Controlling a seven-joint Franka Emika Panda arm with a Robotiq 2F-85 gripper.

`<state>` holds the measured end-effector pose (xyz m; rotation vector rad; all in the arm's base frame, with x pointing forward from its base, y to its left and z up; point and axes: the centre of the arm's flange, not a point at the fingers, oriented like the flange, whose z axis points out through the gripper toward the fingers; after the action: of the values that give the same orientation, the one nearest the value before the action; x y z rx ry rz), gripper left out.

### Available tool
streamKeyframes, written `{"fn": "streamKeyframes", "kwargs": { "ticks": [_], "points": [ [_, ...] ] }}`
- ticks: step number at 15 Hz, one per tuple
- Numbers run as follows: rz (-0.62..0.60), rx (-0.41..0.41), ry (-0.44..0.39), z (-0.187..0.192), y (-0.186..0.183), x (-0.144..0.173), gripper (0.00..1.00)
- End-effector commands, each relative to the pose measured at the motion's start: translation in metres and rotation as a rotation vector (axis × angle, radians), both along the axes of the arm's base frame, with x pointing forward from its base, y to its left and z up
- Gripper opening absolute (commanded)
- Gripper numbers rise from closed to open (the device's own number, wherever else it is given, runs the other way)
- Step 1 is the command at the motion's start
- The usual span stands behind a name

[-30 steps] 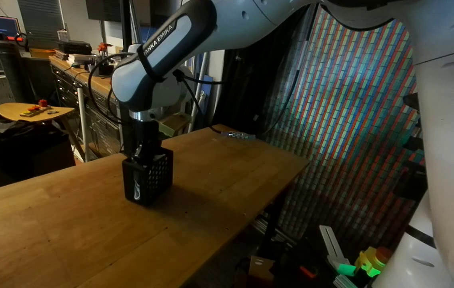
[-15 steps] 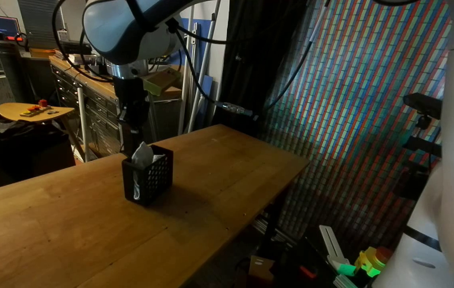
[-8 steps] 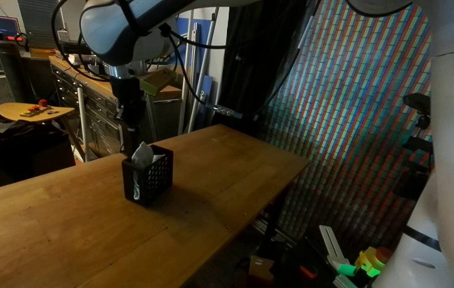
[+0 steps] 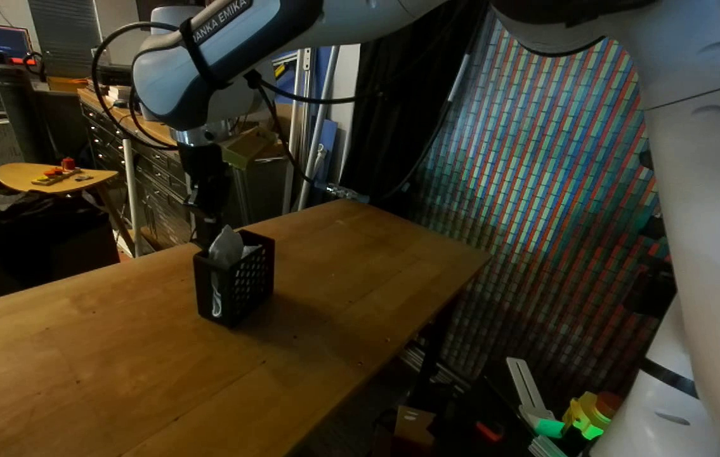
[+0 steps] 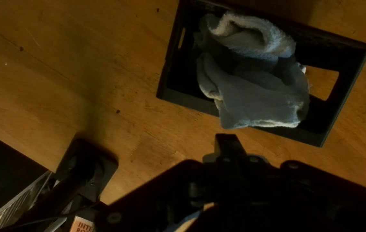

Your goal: Put the towel deep inside the black object

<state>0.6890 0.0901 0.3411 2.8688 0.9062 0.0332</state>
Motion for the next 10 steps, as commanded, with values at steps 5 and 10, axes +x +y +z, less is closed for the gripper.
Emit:
{"fn": "streamKeyframes", "kwargs": {
  "ticks": [5,10],
  "points": [
    [-0.026,0.017,0.004,-0.004,-0.020,-0.009,0.01],
    [-0.032,0.015,0.009,-0.007,-0.020,-0.018,0.01]
  ]
}}
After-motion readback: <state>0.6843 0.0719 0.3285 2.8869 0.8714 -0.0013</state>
